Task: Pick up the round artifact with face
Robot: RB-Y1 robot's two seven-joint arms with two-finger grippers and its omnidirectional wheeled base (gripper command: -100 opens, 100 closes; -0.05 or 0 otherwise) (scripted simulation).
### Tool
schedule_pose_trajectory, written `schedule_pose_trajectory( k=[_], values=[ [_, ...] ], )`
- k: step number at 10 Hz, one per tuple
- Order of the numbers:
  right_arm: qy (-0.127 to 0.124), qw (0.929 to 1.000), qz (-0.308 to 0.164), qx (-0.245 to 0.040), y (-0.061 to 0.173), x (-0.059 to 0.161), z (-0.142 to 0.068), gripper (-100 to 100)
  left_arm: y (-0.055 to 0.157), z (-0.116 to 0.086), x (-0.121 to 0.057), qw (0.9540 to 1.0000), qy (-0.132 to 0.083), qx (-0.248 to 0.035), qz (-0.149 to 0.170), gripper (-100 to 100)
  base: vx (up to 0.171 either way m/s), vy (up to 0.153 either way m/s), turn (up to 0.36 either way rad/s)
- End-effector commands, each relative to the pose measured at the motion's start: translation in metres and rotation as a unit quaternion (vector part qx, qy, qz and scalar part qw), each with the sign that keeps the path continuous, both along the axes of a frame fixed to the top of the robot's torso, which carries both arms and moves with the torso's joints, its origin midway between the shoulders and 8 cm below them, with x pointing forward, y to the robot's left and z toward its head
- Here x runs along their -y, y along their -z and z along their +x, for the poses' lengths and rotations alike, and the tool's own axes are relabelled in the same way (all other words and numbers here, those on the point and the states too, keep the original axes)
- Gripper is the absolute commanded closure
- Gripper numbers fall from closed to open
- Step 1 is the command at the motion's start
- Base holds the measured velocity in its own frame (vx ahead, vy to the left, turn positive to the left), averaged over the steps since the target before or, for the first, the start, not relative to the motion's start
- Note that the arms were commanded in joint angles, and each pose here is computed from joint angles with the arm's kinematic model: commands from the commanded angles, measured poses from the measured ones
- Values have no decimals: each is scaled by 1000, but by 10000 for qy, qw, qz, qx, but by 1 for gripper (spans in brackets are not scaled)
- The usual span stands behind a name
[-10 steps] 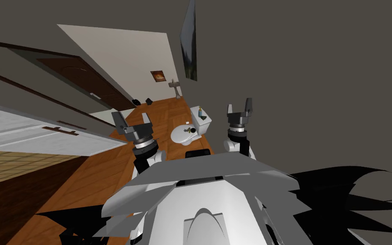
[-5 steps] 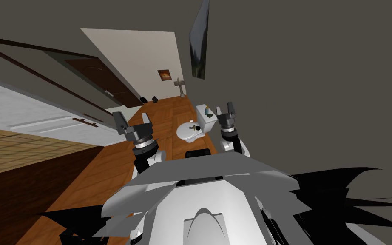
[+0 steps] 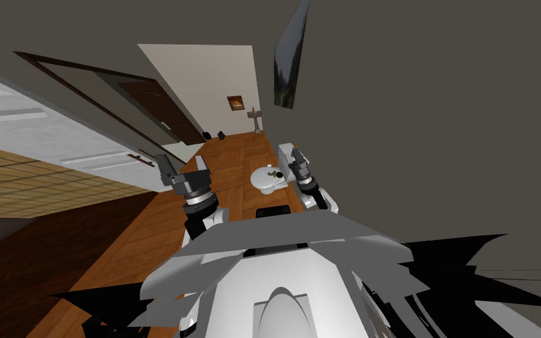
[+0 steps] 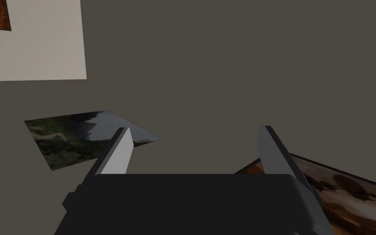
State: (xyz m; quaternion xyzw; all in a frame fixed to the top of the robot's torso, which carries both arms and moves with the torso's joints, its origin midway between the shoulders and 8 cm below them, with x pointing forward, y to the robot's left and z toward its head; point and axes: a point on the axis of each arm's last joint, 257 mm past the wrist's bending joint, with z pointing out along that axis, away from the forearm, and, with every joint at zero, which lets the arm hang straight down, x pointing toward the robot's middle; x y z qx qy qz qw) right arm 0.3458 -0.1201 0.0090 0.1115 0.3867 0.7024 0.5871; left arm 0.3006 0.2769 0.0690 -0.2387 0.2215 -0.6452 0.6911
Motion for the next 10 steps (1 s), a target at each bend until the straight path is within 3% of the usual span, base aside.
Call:
schedule_pose_trajectory(
  k=[1,3,4,5,7,8,9,10],
  values=[
    [-233,9989,-415,-30,17,-24,0,-100,0,0,0,10000,0,0,0,0,-71,125,146],
    [-423,9959,-800,-42,34,-42,-1,-100,0,0,0,10000,1,0,0,0,-68,141,142],
    [-597,9911,-1187,-50,53,-59,-2,-100,0,0,0,10000,0,0,0,0,-56,115,132],
    [-604,9907,-1219,-54,54,-59,-3,-100,0,0,0,10000,0,0,0,0,-34,83,68],
    [-904,9762,-1973,-33,91,-85,-7,-100,0,0,0,10000,0,0,0,0,-49,133,212],
    [-926,9721,-2152,-79,103,-84,-7,-100,0,0,0,10000,0,0,0,0,-39,127,55],
    [-1053,9608,-2565,-74,126,-94,-8,-100,0,0,0,10000,0,0,0,0,-37,107,136],
    [-1060,9581,-2659,-93,131,-91,-9,-100,0,0,0,10000,0,0,0,0,-32,71,72]
  ],
)
